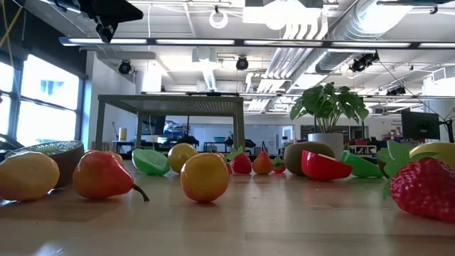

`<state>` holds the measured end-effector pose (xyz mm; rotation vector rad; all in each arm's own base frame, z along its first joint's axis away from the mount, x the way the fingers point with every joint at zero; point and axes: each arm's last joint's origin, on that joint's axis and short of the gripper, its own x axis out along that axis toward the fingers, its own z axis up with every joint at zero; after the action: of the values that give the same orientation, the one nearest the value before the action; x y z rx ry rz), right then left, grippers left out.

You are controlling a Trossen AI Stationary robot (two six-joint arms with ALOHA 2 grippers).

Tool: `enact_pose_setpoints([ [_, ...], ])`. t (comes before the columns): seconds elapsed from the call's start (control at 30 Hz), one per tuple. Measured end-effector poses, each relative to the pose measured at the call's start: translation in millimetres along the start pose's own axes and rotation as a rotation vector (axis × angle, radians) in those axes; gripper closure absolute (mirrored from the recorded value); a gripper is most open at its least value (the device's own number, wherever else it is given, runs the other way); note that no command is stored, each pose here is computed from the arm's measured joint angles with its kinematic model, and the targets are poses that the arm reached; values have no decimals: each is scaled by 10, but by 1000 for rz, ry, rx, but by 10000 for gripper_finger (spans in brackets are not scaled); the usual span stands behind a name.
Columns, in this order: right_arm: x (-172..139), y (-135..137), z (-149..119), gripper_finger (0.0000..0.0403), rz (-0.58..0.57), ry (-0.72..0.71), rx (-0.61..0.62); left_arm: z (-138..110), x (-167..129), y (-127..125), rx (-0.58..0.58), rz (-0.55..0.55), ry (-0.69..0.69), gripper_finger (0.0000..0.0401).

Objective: Pick & Place Fruit
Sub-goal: Put the strainer bowl on the shelf

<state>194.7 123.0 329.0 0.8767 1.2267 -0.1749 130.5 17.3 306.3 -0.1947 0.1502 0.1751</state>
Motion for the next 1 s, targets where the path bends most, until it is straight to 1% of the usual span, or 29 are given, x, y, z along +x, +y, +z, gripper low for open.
enact_pose_setpoints([
  [0.27,-280,28,391,399,98,-139,116,8,-1,-1,0,-1,-8,395],
  [0.43,-376,49,623,399,204,-227,145,8,-1,-1,0,-1,-8,395],
  [0.53,-419,43,746,399,264,-256,154,8,-1,-2,0,-2,-8,395],
  [0.67,-478,-10,906,399,305,-299,173,8,-1,-1,0,-1,-8,395],
  [0.77,-518,-75,1012,399,315,-322,182,8,-1,-1,-1,-1,-8,395],
  [1.0,-599,-216,1192,399,350,-318,206,7,-1,-1,-1,-1,-8,395],
])
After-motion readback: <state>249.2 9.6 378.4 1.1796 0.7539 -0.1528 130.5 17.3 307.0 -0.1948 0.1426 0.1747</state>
